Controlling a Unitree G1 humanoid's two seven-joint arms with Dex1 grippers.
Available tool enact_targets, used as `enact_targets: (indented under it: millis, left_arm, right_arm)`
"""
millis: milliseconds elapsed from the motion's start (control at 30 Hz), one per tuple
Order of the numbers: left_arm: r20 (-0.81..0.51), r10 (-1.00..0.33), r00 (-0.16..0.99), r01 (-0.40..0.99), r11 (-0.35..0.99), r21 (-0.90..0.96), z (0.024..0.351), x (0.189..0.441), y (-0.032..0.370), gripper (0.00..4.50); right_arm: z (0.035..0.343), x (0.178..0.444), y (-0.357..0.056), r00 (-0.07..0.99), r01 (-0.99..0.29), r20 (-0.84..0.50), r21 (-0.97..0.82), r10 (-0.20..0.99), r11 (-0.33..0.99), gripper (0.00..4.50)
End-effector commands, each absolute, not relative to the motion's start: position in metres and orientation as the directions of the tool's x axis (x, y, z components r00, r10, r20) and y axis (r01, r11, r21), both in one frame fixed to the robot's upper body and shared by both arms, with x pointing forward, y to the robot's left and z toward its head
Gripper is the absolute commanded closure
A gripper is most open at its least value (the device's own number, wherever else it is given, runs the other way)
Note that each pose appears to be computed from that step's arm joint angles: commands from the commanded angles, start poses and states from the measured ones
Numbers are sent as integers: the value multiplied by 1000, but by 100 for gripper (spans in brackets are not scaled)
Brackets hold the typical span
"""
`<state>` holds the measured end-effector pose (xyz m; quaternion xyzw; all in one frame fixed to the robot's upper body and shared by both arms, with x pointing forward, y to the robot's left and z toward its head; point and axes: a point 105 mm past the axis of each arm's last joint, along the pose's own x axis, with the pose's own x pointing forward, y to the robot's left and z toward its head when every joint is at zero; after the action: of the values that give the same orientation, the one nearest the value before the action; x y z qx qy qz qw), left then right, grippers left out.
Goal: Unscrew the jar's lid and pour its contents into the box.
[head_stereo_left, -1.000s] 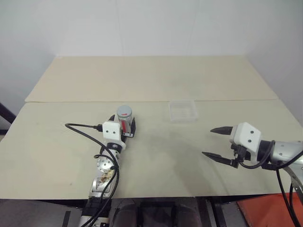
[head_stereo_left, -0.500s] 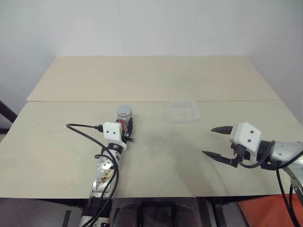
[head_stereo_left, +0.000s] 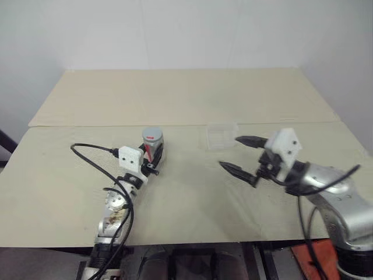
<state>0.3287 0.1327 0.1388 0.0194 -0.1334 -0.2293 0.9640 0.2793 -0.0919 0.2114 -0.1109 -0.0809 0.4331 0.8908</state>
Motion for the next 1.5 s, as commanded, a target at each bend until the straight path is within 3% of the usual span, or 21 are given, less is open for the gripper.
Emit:
enact_targets:
  millis: [33, 233, 400, 733, 1267, 1367, 1500]
  left_arm:
    - [282, -527, 802, 517, 848, 115, 154, 319, 120, 263]
    - [268, -588, 763, 589, 804, 85, 159, 312, 107, 263]
    - [232, -646, 727, 653, 755, 55, 157, 305, 97, 263]
    - [234, -713, 662, 718, 692, 75, 157, 295, 86, 263]
    - [247, -709, 661, 711, 697, 99, 155, 297, 81, 263]
    - [235, -710, 664, 705, 699, 119, 152, 298, 82, 263]
    - [234, -703, 671, 695, 707, 132, 151, 301, 85, 263]
  right_arm:
    - [225, 272, -65, 577, -775, 132, -224, 806, 591, 0]
    - [226, 280, -28, 554, -795, 181, -174, 813, 581, 0]
    - [219, 287, -8, 541, -791, 158, -238, 826, 563, 0]
    - [219, 295, -9, 558, -776, 152, -252, 816, 578, 0]
    - [217, 297, -13, 583, -769, 111, -246, 805, 590, 0]
    - [217, 297, -15, 588, -763, 112, -252, 801, 596, 56]
    - [218, 296, -17, 581, -768, 110, -253, 806, 588, 168]
